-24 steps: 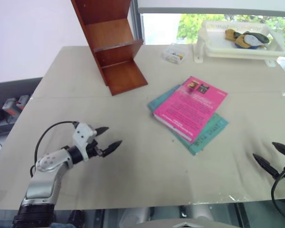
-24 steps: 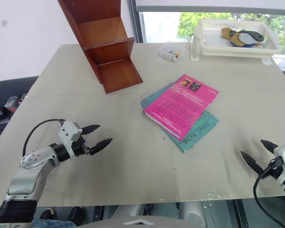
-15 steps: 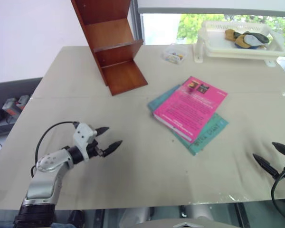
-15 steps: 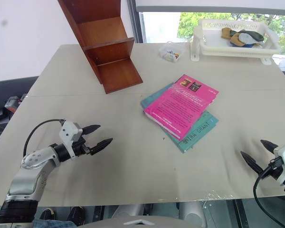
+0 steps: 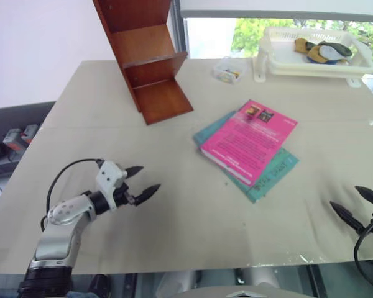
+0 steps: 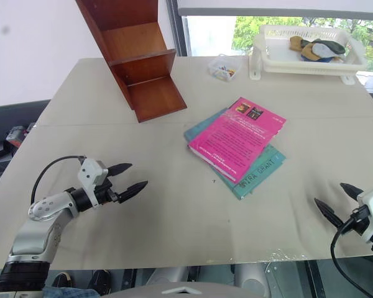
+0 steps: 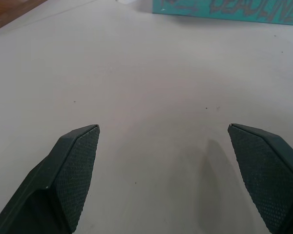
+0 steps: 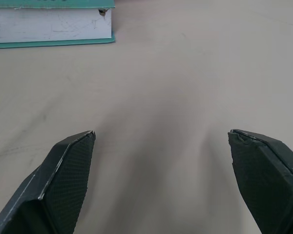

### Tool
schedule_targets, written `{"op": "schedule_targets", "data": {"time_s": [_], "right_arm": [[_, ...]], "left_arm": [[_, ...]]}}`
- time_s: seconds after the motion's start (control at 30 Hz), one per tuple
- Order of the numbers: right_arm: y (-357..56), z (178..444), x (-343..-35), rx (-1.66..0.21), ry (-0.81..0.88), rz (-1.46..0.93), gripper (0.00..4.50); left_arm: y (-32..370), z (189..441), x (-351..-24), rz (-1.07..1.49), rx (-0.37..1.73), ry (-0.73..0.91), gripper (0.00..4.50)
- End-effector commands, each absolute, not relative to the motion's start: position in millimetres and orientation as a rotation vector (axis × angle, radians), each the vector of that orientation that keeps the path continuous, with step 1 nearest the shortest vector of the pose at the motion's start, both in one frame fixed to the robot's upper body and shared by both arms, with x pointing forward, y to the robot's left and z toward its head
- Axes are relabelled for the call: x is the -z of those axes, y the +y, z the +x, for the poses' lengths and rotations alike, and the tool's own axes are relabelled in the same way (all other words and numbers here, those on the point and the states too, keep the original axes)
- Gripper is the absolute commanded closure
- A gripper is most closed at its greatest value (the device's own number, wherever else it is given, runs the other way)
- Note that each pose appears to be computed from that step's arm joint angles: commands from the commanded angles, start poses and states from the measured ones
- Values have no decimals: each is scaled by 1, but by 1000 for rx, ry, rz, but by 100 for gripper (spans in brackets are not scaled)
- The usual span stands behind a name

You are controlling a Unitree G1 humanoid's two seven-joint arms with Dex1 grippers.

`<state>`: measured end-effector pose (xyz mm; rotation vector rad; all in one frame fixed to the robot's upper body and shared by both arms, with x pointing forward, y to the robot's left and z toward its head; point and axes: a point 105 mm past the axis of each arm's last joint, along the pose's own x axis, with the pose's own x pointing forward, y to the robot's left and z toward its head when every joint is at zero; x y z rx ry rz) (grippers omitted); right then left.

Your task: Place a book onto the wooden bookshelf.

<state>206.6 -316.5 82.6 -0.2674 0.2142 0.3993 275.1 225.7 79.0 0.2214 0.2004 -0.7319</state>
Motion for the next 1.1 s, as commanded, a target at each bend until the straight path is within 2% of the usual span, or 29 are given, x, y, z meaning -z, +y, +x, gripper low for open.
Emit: {"op": "schedule_targets", "data": {"time_s": [0.03, 0.57, 0.77, 0.9, 1.1], "right_arm": [[-317, 207, -88, -400, 186, -282, 5], [-314, 212, -87, -407, 181, -282, 5], [-307, 224, -93, -441, 150, -289, 5], [-306, 233, -99, -432, 125, -282, 5], [-312, 268, -120, -352, 57, -316, 5]], "left_arm": [[224, 276, -87, 242, 747, 165, 3], [228, 280, -92, 270, 742, 140, 3], [229, 289, -146, 219, 861, 31, 3], [229, 290, -150, 242, 887, 38, 3], [224, 274, -169, 224, 1071, 46, 3]]}}
